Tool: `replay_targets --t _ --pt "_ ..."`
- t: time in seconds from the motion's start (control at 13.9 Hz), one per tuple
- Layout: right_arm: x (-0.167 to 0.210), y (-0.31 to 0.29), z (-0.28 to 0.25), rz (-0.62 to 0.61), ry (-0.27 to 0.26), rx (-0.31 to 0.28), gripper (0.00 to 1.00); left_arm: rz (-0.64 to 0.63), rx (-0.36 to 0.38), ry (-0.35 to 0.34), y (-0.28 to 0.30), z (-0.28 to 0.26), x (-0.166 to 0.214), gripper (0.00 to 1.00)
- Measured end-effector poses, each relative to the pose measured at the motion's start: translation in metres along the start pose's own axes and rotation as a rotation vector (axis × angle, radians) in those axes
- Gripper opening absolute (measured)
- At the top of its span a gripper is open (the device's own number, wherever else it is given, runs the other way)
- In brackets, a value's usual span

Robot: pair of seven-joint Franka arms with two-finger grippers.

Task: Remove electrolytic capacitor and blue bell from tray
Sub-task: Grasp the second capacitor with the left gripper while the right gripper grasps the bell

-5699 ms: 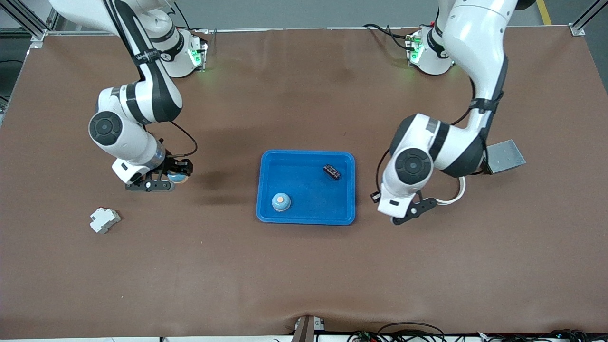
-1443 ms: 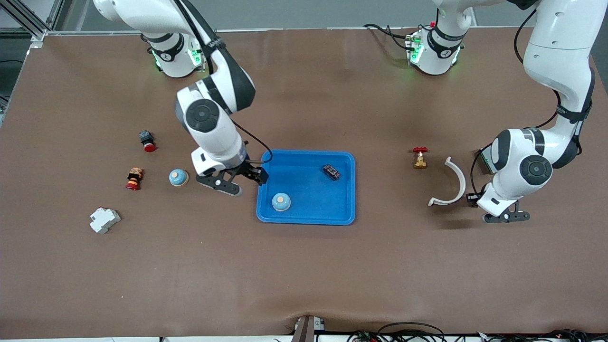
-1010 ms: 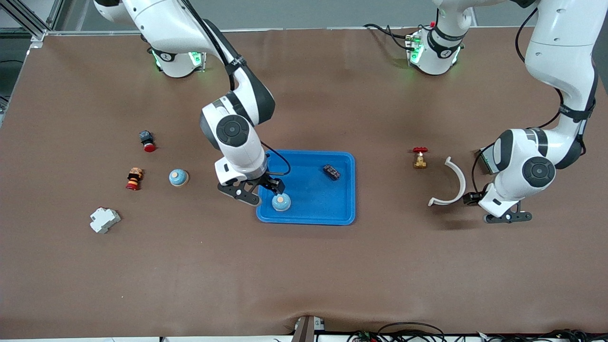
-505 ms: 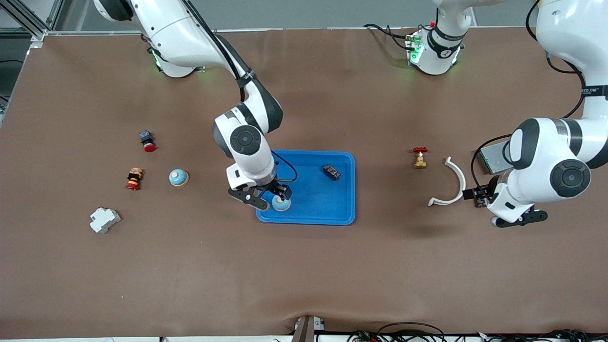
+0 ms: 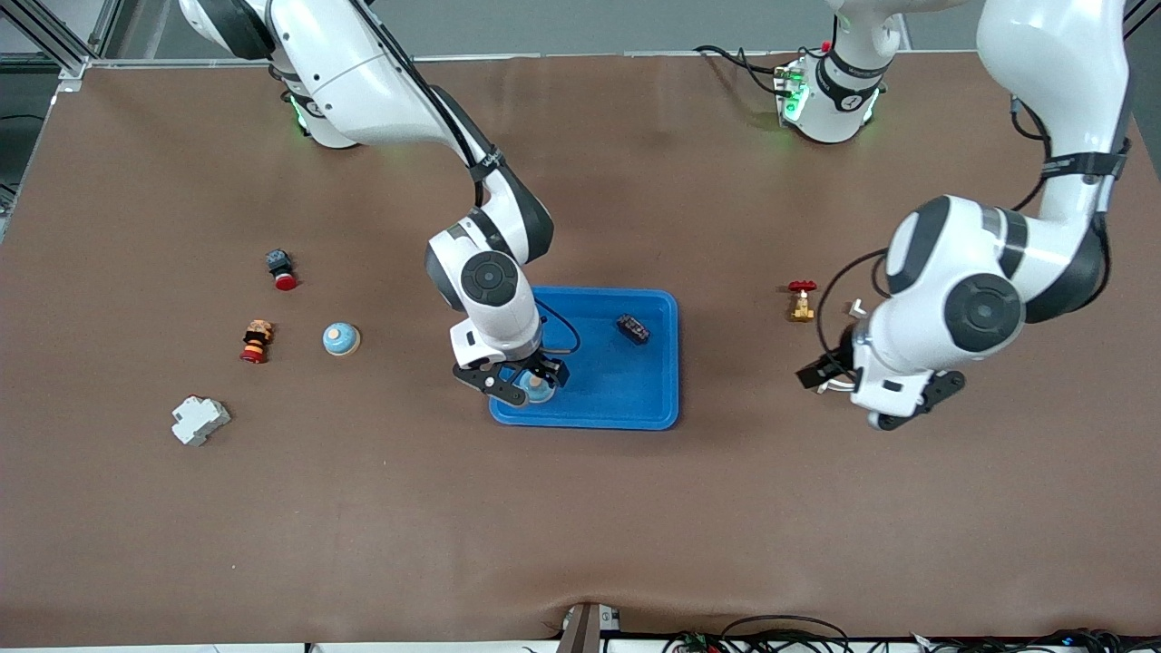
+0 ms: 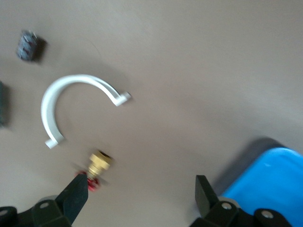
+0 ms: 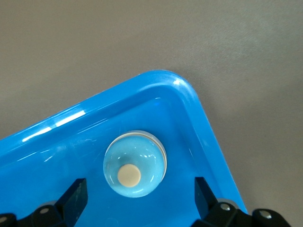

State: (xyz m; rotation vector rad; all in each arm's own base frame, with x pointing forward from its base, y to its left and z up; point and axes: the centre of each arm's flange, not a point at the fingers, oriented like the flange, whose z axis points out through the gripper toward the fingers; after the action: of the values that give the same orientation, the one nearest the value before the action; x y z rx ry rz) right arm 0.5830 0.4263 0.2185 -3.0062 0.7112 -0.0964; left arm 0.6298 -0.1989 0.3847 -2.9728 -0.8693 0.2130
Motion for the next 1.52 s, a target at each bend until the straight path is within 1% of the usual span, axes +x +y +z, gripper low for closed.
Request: replay_targets --t 0.29,0.58,0.87,1.01,1.08,1.15,1.3,1.52 --pt "0.000 -0.003 0.016 0.001 0.000 -0.010 1.00 -0.133 -0.004 0.001 0.053 0.006 -0.054 1.00" --pt "0.001 -0.008 0.025 0.000 0.003 -0.009 1.00 -0.241 -0.068 0.002 0.105 0.026 -0.093 1.00" --pt "0.002 -0.012 0.034 -0.003 0.008 -0.011 1.00 -0.318 -0.109 -0.006 0.132 0.047 -0.119 1.00" --pt "0.003 -0.013 0.034 -0.004 0.011 -0.010 0.81 -0.362 -0.127 -0.014 0.143 0.060 -0.127 1.00" --pt "0.003 -0.013 0.032 -0.003 0.012 -0.008 0.68 -0.389 -0.136 -0.020 0.147 0.067 -0.129 1.00" --pt "0.003 -0.014 0.031 0.002 0.014 -0.005 0.66 -0.414 -0.144 -0.026 0.152 0.076 -0.133 1.00" --pt "0.003 -0.015 0.031 0.013 0.013 -0.006 0.66 -0.434 -0.142 -0.037 0.166 0.101 -0.150 1.00" --pt "-0.004 -0.021 0.024 0.005 0.003 -0.023 0.66 -0.457 -0.092 0.003 0.173 0.137 -0.167 1.00"
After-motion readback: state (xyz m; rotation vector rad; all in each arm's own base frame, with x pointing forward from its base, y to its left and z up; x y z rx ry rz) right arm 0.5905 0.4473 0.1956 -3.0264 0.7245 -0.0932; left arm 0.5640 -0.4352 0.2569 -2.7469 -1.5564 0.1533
